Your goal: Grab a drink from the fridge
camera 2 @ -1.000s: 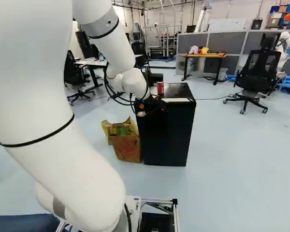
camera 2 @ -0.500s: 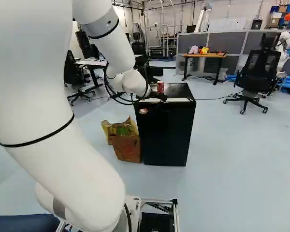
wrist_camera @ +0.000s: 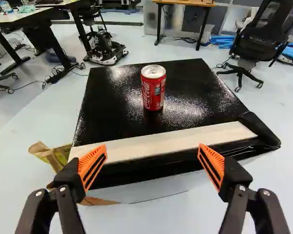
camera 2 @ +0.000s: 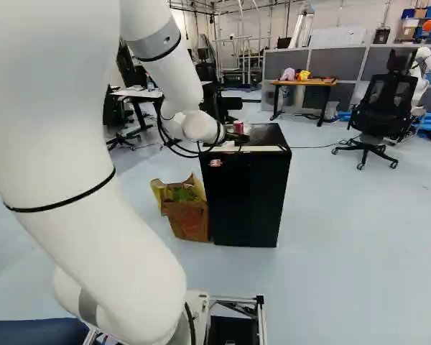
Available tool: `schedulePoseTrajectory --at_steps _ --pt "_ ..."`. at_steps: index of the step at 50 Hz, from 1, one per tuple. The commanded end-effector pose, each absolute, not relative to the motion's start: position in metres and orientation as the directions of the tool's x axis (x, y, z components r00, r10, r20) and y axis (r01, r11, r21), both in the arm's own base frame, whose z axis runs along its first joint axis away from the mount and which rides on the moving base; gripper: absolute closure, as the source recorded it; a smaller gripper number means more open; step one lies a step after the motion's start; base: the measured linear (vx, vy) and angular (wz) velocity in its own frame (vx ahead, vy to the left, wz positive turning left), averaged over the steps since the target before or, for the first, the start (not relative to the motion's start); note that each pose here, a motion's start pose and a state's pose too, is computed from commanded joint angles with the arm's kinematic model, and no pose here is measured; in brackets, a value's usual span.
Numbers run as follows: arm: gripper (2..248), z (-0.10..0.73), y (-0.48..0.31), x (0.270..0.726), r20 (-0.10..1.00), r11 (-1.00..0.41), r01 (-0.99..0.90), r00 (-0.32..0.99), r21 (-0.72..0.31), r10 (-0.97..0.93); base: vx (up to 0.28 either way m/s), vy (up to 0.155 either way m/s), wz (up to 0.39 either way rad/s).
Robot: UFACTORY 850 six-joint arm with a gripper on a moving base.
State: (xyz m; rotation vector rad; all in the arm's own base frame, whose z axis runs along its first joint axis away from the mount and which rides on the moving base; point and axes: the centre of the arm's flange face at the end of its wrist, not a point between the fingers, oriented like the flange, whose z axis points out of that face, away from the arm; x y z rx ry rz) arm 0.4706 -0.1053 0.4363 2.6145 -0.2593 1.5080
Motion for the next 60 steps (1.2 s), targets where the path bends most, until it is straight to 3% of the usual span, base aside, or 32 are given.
schedulePoseTrajectory --at_steps 60 --pt "3 0.398 -0.112 0.525 0.961 -0.981 -0.192 0.271 0.010 -0.044 0.000 0.000 0.000"
